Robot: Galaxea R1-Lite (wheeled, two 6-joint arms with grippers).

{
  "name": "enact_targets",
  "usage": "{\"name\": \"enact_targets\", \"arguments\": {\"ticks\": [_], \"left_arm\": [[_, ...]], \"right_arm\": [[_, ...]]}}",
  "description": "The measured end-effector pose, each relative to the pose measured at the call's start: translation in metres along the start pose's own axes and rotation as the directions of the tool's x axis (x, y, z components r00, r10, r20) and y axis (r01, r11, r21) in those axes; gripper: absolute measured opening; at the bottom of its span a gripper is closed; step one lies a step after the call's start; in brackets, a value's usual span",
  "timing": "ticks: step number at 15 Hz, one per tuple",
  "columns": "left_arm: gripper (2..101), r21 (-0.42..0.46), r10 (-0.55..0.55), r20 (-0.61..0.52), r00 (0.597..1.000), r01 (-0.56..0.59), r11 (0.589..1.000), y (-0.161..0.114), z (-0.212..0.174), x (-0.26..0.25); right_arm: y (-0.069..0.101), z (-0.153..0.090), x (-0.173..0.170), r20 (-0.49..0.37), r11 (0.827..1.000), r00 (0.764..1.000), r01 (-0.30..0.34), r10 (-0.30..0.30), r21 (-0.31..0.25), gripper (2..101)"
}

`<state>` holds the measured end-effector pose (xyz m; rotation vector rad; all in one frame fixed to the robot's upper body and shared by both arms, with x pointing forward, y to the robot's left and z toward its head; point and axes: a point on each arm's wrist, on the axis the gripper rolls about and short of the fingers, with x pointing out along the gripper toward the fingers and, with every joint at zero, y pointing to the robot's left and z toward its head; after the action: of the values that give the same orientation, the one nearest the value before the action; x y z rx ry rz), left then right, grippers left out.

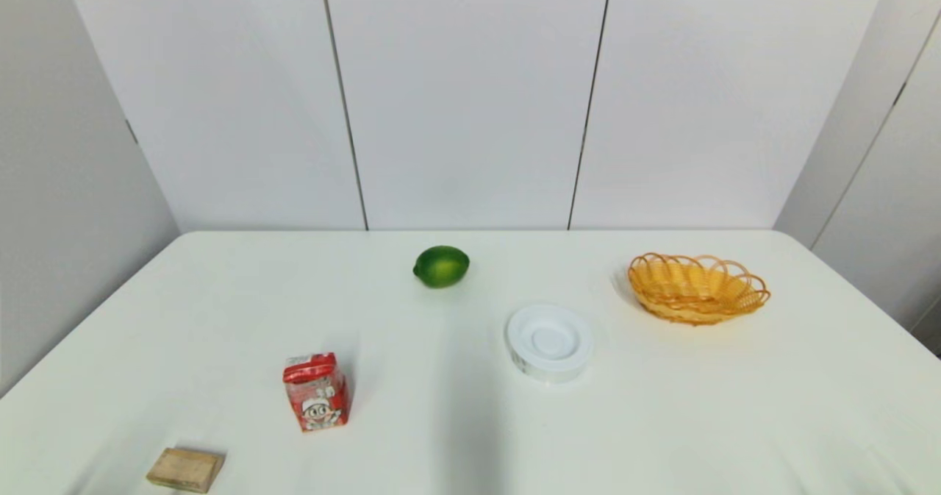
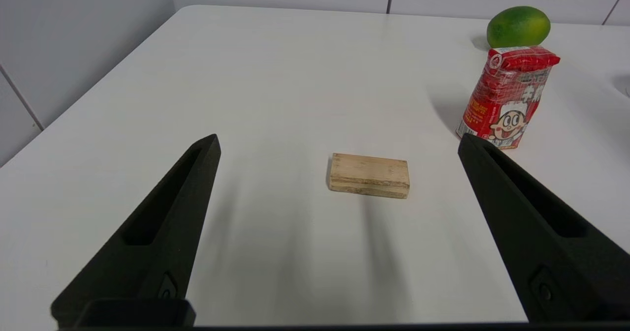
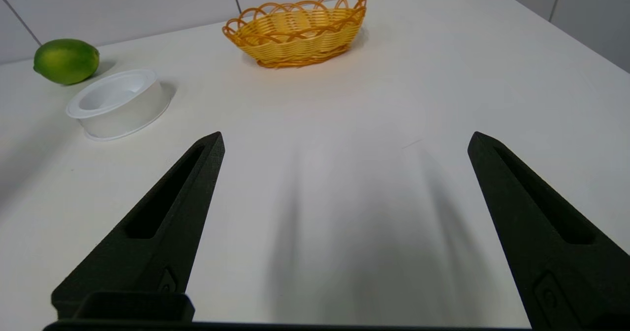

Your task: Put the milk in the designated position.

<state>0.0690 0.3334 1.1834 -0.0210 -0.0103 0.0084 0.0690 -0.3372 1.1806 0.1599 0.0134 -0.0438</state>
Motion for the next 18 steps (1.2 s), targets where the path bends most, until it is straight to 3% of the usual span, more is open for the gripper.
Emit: {"name": "enact_targets", "arguments": {"ticks": [13, 15, 18], "left_arm": [[97.9, 0.007, 0.002, -0.005, 1.000, -0.002, 1.000, 0.000, 0.000, 0.000], [97.9, 0.032, 0.002, -0.006, 1.000, -0.002, 0.999, 0.000, 0.009, 0.001], [97.9, 0.141, -0.026, -0.067, 0.997, 0.035, 0.989, -0.001, 0.034, 0.014]], "right_arm": [[0.000, 0.000, 0.000, 0.000, 1.000, 1.000, 0.000, 0.000, 0.000, 98.0], [0.000, 0.000, 0.000, 0.000, 1.000, 1.000, 0.000, 0.000, 0.000, 98.0], [0.000, 0.000, 0.000, 0.000, 1.000, 1.000, 0.000, 0.000, 0.000, 98.0]]}}
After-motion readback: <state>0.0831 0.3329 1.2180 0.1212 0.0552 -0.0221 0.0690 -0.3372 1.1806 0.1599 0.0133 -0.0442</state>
